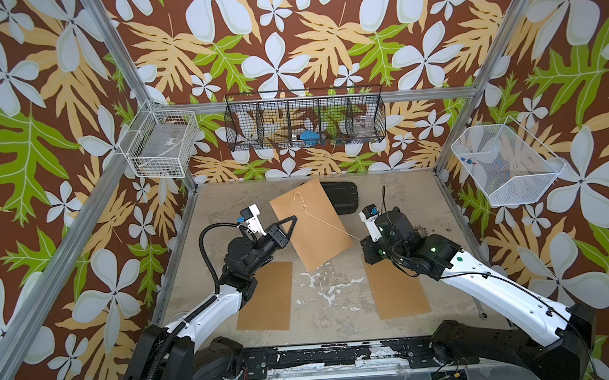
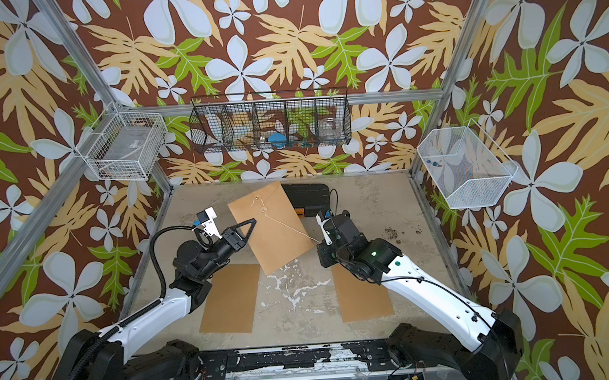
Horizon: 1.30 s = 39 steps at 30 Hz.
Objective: Open the file bag
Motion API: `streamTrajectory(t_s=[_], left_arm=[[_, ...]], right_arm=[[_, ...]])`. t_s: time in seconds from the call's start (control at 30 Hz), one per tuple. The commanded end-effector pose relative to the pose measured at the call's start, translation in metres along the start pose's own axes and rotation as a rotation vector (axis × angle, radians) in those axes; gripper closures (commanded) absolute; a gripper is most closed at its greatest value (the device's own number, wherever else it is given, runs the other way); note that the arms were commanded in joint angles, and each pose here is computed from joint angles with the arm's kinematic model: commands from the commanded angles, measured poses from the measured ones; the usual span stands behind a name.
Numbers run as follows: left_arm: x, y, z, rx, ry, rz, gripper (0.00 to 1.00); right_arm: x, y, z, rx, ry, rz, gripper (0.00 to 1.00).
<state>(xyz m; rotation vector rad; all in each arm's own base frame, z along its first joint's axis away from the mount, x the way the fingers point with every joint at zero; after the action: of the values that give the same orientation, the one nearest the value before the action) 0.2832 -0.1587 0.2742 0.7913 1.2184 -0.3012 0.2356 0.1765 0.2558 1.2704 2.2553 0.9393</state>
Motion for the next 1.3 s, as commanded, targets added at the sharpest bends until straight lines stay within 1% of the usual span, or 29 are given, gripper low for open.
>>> streamTrajectory(t_s=[0.0,0.3,0.53,0.73,0.87,0.97,1.07,1.17,1.27], left_arm=[[-0.006,0.002,-0.003,-0.011,-0.034,0.020,1.00],[-0.005,-0.001,-0.007,0.005,-0.028,0.023,1.00],[0.000,-0.012,-0.007,0.090,-0.034,0.048,1.00],[-0.001,-0.017,-0.007,0.146,-0.019,0.129,1.00],[-0.004,-0.015,-0.006,0.168,0.015,0.214,1.00],[-0.007,-0.013,-0.006,0.174,0.041,0.280,1.00],[-0.014,-0.012,-0.007,0.182,0.040,0.338,1.00],[-0.021,-0.014,-0.009,0.204,0.001,0.361,1.00],[-0.027,-0.018,-0.011,0.228,-0.052,0.363,1.00]], right_arm=[[-0.007,-0.001,-0.002,0.009,-0.037,-0.007,1.00],[-0.019,0.002,-0.005,0.000,-0.088,0.007,1.00],[-0.020,0.014,-0.009,-0.041,-0.074,0.009,1.00],[-0.021,0.019,-0.013,-0.054,-0.086,0.003,0.75],[-0.026,0.025,-0.021,-0.079,-0.116,0.004,0.66],[-0.031,0.029,-0.026,-0.093,-0.132,0.006,0.60],[-0.037,0.033,-0.031,-0.116,-0.117,0.023,0.58],[-0.034,0.041,-0.035,-0.177,-0.022,0.031,0.57],[-0.023,0.050,-0.038,-0.240,0.105,0.017,0.54]])
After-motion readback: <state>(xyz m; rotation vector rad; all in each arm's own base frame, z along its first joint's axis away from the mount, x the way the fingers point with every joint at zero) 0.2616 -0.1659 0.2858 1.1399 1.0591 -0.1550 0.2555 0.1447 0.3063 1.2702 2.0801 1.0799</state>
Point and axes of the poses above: each gripper's point midway between its finger pads, its own z axis out along the fingers, its own x axis along the line the jaws close on, y = z × x, the point moved 6 cm from there along -z, back along the fingers, and after that the axes turned 11 degrees about -z, right-handed, at the moved point
